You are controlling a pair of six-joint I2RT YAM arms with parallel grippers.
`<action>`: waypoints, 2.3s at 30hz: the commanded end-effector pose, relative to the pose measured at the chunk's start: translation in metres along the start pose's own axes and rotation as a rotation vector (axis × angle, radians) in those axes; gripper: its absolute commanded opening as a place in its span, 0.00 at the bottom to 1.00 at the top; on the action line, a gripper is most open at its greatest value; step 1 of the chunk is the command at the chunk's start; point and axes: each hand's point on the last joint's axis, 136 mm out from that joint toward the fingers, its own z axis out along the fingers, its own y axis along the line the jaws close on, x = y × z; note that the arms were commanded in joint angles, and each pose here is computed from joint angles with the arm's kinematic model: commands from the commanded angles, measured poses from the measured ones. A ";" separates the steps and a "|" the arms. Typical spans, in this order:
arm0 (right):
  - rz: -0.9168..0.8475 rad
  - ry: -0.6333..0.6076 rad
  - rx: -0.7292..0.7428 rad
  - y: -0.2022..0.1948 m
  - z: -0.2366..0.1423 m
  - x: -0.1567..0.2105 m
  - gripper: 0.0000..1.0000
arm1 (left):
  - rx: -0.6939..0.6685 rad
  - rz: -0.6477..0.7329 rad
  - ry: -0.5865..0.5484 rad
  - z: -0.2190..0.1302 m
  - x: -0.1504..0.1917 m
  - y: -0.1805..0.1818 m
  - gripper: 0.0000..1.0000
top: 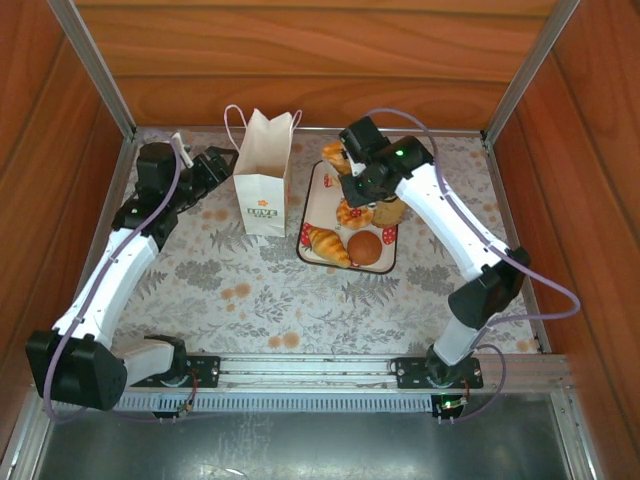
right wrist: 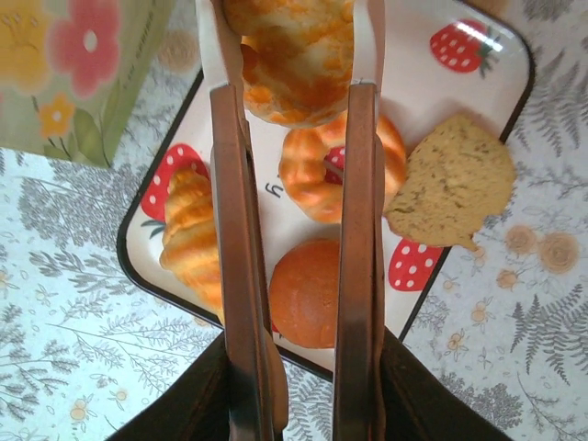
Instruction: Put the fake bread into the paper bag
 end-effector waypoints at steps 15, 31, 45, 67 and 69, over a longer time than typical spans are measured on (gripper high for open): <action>0.004 -0.585 -0.239 0.028 -0.163 -0.082 0.34 | 0.007 -0.016 0.025 0.044 -0.010 -0.001 0.64; -0.149 -0.523 -0.357 0.126 -0.131 -0.107 0.34 | -0.066 -0.012 0.031 0.059 -0.010 0.012 0.44; -0.157 -0.302 -0.217 0.123 -0.058 -0.085 0.35 | -0.113 -0.013 0.009 0.057 -0.009 0.024 0.10; -0.196 -0.183 -0.079 0.103 -0.029 -0.071 0.48 | -0.143 -0.002 -0.004 0.041 -0.006 0.030 0.04; -0.194 -0.186 -0.080 0.103 -0.030 -0.072 0.49 | -0.142 -0.002 -0.006 0.039 -0.006 0.029 0.04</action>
